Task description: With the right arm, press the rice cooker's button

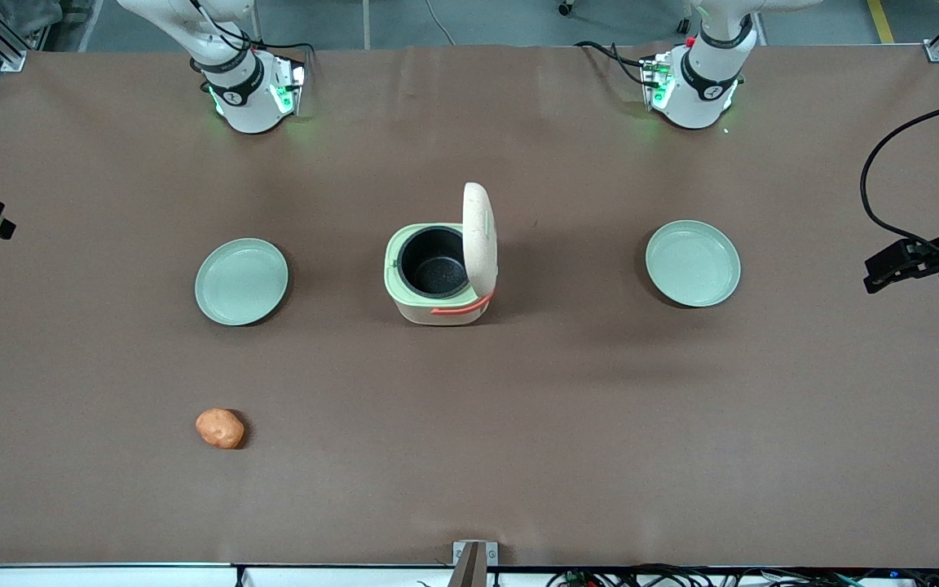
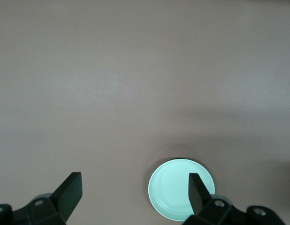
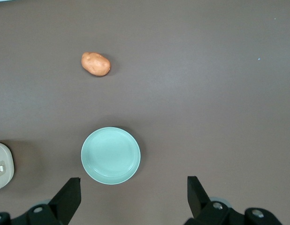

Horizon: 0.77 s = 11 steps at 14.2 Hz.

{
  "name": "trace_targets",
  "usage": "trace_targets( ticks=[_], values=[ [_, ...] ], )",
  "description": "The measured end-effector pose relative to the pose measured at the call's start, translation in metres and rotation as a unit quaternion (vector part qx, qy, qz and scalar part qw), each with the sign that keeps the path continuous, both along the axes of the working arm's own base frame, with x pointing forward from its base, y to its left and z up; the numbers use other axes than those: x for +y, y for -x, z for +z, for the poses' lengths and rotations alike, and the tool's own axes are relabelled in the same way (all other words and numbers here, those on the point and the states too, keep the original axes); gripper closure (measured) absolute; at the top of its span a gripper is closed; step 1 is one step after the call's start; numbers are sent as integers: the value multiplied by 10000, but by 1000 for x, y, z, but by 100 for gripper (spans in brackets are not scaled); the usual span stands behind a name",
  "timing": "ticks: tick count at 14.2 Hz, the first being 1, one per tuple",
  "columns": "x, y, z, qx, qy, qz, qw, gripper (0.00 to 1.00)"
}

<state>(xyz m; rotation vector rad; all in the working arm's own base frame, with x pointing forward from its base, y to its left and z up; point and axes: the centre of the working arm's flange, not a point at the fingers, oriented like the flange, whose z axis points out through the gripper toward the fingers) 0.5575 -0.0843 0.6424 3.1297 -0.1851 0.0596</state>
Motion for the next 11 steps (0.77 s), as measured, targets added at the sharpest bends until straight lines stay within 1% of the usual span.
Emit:
trace_targets(
  ticks=[5,8,11],
  values=[
    [5,-1,0,-18,-7,60,10000,0],
    [6,-1,1,-87,1,73,9999,0],
    [9,6,1,-94,-1,85,9999,0]
  ],
)
